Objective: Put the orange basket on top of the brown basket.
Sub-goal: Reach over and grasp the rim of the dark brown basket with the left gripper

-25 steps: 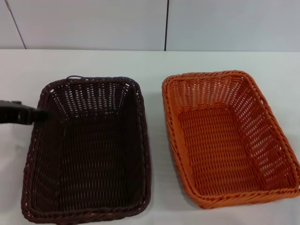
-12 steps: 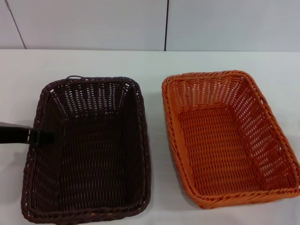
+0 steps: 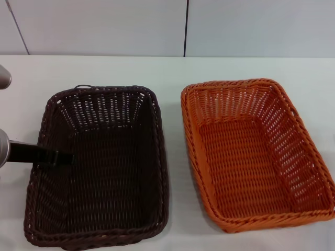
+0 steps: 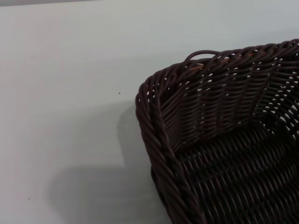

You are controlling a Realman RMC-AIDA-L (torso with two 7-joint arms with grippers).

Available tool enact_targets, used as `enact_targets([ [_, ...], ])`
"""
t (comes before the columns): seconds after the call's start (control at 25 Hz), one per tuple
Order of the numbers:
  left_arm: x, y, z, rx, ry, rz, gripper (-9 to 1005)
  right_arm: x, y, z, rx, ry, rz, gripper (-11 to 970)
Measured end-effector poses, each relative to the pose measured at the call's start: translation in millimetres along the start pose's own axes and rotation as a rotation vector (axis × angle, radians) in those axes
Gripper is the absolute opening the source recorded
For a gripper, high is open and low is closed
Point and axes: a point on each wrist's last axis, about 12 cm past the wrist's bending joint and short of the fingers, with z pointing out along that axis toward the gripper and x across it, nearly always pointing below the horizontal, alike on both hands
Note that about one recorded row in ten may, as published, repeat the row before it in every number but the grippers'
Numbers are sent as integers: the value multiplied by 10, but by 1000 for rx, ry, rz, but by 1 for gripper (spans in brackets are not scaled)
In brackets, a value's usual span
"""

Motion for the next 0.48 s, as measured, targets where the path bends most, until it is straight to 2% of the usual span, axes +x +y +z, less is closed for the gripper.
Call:
enact_targets([
  [0.32, -16, -13, -10, -3, 21, 69, 671, -3, 7, -1, -2, -1, 3, 793],
  [0.48, -21, 1, -11, -22, 26, 110, 425, -4, 19, -3, -7, -1, 5, 791],
])
